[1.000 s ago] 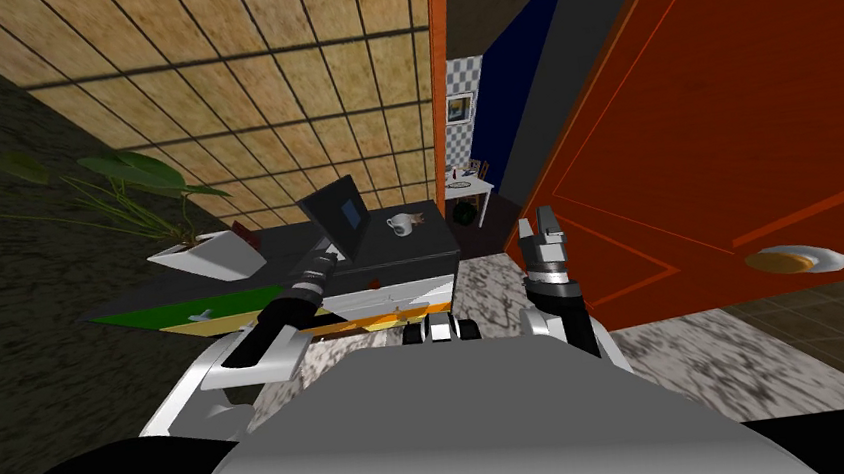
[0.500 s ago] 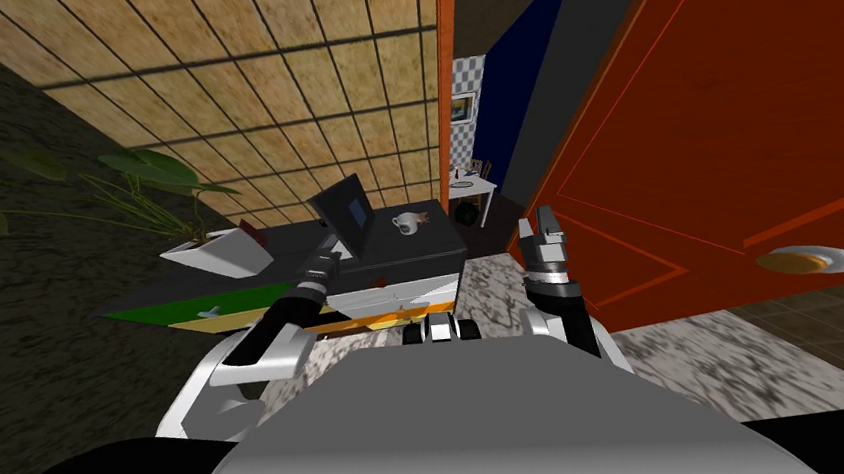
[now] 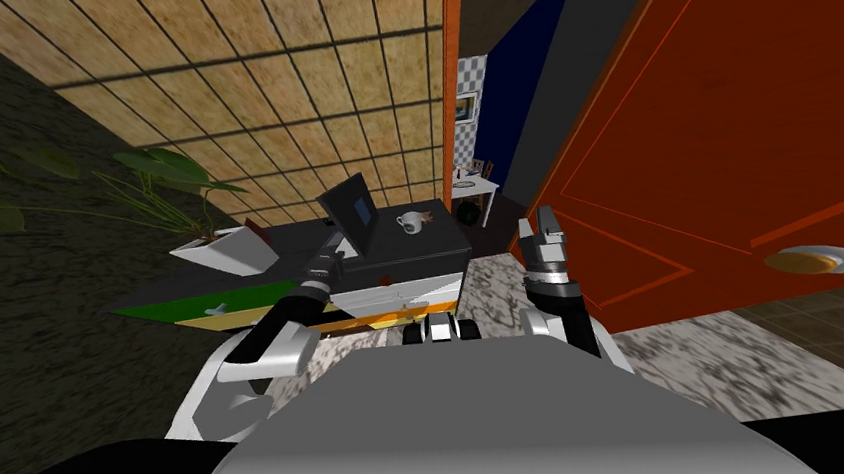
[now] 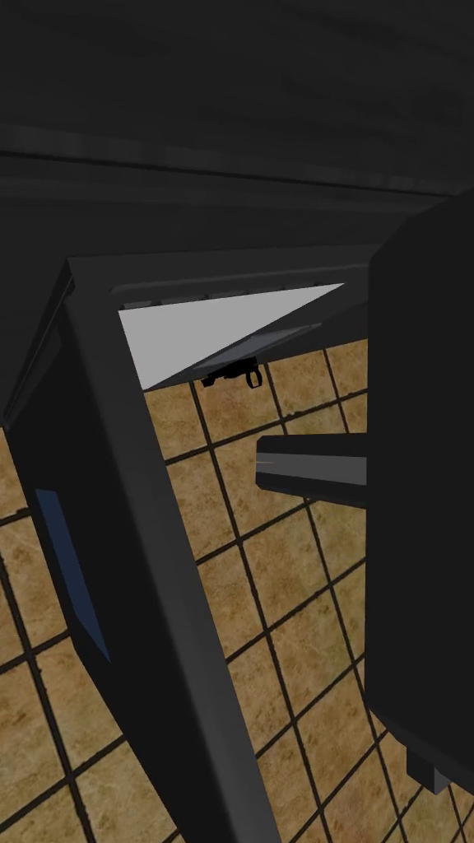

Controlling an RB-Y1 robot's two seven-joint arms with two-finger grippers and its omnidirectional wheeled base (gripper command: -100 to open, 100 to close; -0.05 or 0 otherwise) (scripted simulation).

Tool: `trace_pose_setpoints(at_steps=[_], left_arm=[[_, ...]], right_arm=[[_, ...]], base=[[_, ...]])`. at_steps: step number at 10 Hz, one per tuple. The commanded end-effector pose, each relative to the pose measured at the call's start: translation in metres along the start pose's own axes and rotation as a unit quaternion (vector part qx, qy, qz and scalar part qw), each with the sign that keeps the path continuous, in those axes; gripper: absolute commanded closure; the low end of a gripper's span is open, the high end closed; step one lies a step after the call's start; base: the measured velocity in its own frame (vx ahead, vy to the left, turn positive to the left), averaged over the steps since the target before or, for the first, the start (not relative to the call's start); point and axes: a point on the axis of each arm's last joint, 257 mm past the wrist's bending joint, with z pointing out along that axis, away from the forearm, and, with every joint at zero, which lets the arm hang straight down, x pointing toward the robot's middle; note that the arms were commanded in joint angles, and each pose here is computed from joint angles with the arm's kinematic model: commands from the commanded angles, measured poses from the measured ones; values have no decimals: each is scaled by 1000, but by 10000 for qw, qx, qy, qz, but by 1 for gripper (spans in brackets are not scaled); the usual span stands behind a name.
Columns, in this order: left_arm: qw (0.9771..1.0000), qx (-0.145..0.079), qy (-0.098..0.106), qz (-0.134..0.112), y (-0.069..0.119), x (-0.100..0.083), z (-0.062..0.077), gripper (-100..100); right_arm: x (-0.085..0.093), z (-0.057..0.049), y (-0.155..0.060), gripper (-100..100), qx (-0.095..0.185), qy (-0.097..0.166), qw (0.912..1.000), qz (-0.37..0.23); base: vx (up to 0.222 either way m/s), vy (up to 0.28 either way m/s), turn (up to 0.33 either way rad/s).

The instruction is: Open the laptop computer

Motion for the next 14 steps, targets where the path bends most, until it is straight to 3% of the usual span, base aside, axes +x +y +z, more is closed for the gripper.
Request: trace_pose_setpoints(at_steps=[1, 5, 7, 9, 14], left_arm=[[9999, -89, -107, 75, 12, -11, 9, -100], [9989, -92, -267, 378, 18, -29, 22, -100], [9965, -127, -257, 790, 16, -32, 22, -100], [9925, -112, -283, 1182, 10, -38, 23, -100], [9789, -65, -380, 2005, -7, -53, 26, -100]], right_arm=[[0, 0, 0, 0, 0, 0, 10000, 0], [0, 0, 0, 0, 0, 0, 10000, 0], [0, 0, 0, 0, 0, 0, 10000, 1], [0, 0, 0, 0, 0, 0, 10000, 0], [0, 0, 0, 0, 0, 0, 10000, 0]], base=[[-4, -7, 3], [-3, -17, 1], [18, -52, -11], [30, -49, 5], [4, -40, 5]])
